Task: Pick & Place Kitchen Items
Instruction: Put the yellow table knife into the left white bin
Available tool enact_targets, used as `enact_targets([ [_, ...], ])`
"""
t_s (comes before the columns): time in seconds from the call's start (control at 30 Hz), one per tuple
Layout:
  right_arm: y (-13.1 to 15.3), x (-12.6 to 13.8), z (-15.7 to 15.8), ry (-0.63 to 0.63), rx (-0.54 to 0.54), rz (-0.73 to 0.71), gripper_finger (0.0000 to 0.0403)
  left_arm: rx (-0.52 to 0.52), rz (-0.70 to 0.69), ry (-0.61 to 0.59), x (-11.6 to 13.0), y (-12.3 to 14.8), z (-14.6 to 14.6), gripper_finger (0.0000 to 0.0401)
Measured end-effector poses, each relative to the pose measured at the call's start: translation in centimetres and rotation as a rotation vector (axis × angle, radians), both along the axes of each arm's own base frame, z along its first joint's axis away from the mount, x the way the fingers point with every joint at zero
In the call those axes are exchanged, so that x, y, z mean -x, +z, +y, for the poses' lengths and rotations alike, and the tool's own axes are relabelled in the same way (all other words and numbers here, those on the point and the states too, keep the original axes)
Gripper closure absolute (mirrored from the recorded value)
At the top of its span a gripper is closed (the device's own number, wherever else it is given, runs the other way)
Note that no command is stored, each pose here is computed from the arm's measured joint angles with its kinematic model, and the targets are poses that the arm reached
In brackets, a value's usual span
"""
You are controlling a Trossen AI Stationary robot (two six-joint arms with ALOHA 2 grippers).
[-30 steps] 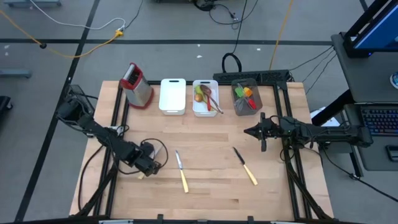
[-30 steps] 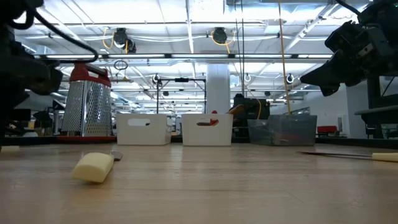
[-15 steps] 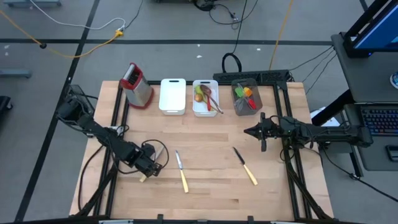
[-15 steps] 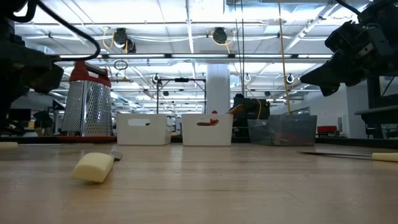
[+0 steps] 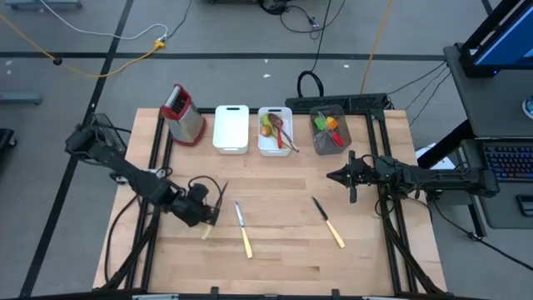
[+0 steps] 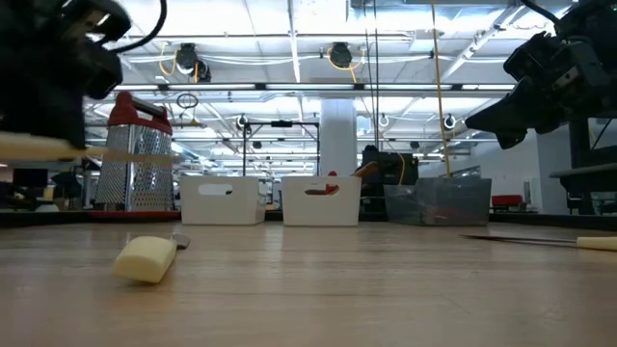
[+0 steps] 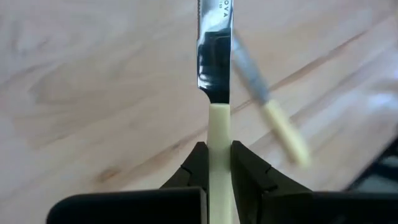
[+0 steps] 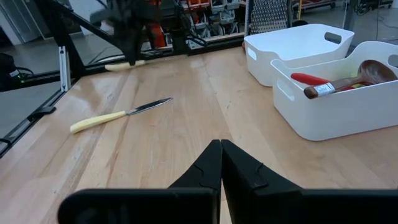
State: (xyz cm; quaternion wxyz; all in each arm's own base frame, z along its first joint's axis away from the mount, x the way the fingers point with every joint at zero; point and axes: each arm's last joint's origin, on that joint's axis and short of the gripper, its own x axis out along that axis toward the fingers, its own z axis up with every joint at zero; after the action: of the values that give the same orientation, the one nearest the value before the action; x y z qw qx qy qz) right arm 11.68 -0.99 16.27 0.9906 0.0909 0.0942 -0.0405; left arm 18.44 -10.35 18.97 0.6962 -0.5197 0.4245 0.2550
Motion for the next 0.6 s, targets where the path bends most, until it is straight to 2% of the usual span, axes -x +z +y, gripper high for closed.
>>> enact_targets([
  [0.17, 0.0, 0.0, 0.0, 0.000, 0.000, -0.001, 0.0403, 0.002, -0.162, 0.085, -0.6, 1.7, 1.2, 0.0375],
  [0.6, 0.1, 0.0, 0.0, 0.000, 0.000, -0.006, 0.0403, -0.027, -0.507, 0.282, -4.2, 4.5, 5.7, 0.0375],
])
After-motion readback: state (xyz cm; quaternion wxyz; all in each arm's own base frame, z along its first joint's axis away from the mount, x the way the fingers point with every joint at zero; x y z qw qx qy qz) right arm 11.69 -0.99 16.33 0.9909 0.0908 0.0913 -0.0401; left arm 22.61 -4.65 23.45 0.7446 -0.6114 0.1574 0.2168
